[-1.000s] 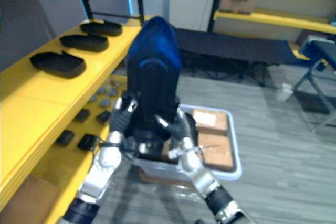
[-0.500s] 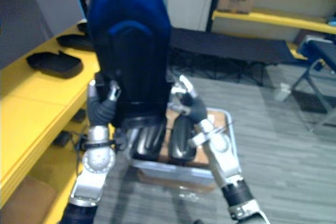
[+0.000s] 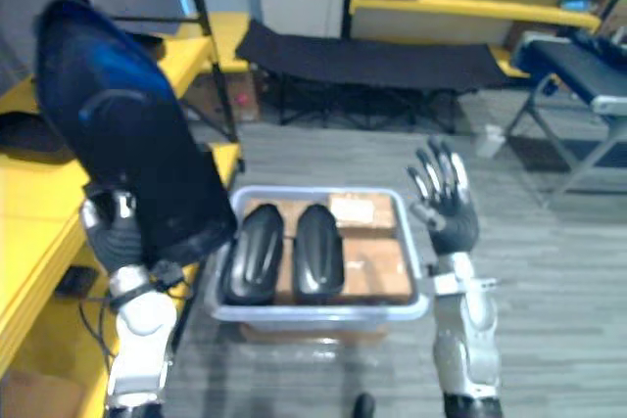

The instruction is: Walk over and take plastic housings, then place them on the shelf

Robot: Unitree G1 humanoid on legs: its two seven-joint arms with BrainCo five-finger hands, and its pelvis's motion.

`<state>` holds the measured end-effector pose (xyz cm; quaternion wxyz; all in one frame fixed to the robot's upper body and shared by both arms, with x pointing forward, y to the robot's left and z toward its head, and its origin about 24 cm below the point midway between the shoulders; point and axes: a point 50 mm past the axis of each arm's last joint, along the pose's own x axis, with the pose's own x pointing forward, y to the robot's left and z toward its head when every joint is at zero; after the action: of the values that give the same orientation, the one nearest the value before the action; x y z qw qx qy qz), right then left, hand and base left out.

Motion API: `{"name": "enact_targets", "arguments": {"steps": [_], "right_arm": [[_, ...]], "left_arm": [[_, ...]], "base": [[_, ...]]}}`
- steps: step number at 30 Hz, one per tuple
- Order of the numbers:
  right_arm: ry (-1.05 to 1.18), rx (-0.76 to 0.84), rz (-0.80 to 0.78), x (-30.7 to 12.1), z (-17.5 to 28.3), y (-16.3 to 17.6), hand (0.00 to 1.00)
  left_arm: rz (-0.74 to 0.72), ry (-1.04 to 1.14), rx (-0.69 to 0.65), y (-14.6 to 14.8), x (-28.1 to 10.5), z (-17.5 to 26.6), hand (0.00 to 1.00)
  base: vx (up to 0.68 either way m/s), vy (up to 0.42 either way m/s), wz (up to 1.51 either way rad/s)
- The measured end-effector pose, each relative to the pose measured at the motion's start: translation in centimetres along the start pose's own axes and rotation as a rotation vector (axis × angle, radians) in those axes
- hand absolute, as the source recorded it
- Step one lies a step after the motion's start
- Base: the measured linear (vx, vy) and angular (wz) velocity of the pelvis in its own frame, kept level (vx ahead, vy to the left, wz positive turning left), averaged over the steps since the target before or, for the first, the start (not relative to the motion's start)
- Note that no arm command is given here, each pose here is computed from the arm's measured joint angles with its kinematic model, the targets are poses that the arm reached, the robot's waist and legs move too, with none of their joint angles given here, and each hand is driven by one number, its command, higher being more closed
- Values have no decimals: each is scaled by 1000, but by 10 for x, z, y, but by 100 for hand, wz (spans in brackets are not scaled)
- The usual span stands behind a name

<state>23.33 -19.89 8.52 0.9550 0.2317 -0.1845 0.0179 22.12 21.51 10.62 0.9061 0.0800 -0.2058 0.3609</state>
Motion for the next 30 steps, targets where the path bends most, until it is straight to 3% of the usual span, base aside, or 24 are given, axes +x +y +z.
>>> {"name": "enact_targets", "arguments": {"steps": [5,14,20,26,27,30], "right_arm": [[69,75,-161,-14,-22,-10,0],[111,115,-132,-12,-36,5,0],[259,24,-18,0,-64,25,0],[337,-7,29,7,-80,34,0],[369,-35,-7,9,-87,33,0],[375,-35,-11,8,-88,32,0]], "left_arm": [[81,13,-90,18,-8,1,100],[78,-28,-233,40,-5,16,100],[175,8,-95,80,-13,7,100],[358,70,81,143,-35,1,100],[472,71,133,174,-55,6,100],[481,74,166,181,-60,8,100]], "base": [[17,15,0],[-28,-3,17],[33,-27,61],[50,9,96],[57,12,185],[36,-21,88]]}}
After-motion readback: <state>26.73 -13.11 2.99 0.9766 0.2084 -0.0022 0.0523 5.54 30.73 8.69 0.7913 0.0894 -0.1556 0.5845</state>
